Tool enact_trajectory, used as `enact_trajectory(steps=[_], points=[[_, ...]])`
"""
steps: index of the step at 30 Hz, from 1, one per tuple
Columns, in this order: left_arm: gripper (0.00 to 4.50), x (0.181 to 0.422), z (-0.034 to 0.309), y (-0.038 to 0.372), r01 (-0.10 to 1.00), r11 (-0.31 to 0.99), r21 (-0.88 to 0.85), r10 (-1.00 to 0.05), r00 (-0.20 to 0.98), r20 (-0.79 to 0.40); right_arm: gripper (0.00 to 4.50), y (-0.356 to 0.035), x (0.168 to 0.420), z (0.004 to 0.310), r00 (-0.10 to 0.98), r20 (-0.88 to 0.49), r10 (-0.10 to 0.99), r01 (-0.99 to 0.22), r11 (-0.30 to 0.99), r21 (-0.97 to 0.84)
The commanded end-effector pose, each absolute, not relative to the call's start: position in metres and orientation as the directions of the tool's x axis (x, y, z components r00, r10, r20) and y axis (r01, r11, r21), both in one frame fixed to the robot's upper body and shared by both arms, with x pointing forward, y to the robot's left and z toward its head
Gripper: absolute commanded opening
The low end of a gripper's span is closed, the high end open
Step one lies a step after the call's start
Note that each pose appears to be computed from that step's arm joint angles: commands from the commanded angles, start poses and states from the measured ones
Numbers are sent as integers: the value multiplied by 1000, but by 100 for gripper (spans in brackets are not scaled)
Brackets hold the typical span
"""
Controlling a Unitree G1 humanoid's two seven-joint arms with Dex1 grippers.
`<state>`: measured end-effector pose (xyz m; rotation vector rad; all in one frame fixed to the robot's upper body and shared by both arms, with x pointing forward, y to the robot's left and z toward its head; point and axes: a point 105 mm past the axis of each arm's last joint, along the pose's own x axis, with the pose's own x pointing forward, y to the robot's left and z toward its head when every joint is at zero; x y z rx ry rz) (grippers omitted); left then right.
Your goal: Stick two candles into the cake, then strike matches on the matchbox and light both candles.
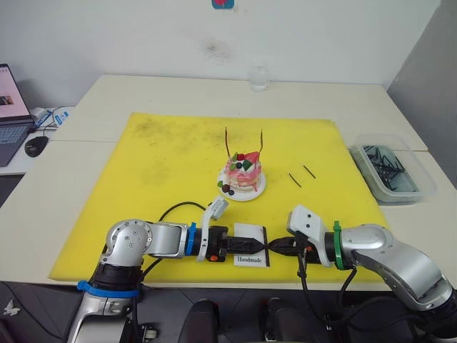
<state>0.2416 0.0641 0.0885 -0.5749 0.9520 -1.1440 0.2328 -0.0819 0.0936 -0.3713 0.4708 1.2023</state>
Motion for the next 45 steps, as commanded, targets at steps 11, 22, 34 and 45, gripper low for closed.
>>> enact_trajectory(steps=[11, 22, 34, 45], points=[[291, 245, 81, 70, 487, 402, -776, -913, 152, -378, 0, -76, 233, 102, 283, -506, 815, -954, 293, -61], [291, 245, 79, 70, 482, 411, -774, -909, 156, -386, 0, -82, 238, 106, 311, -510, 802, -945, 316, -79], [291, 246, 78, 70, 477, 411, -777, -909, 156, -386, 0, -85, 241, 97, 318, -533, 784, -943, 321, -89], [291, 245, 78, 68, 476, 409, -779, -911, 154, -383, 0, -80, 239, 99, 308, -515, 800, -945, 318, -72]])
